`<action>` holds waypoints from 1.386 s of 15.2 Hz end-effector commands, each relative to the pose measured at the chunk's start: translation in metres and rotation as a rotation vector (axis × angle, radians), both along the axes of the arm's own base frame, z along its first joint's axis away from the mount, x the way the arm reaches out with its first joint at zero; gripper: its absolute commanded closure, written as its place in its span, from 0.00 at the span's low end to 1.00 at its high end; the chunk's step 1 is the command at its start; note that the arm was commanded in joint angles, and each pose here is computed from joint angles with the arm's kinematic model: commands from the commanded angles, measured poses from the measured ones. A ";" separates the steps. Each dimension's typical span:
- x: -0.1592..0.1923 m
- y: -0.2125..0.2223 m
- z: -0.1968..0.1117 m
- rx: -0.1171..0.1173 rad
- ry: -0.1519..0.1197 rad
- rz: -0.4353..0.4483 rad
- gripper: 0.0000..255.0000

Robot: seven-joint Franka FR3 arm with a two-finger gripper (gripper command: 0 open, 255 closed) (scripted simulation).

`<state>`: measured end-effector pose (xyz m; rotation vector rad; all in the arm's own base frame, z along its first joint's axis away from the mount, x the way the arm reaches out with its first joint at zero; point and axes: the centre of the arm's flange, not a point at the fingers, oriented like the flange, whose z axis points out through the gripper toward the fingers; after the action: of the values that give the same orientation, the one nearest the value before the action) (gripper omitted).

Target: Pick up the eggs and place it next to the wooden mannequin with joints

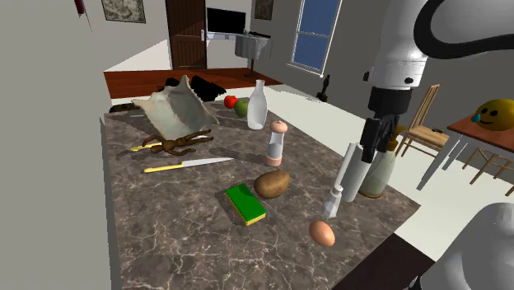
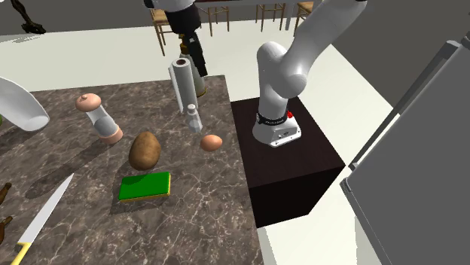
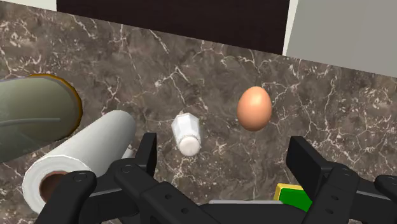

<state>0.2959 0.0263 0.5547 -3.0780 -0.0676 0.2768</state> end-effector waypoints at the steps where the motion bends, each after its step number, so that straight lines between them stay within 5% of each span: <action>1: 0.000 0.000 0.000 0.000 0.000 0.000 0.00; 17: -0.050 0.139 -0.184 -0.216 -0.317 0.160 0.00; 21: -0.049 0.141 -0.209 -0.226 -0.333 0.168 0.00</action>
<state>0.2455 0.1682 0.3508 -3.3130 -0.3270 -0.2370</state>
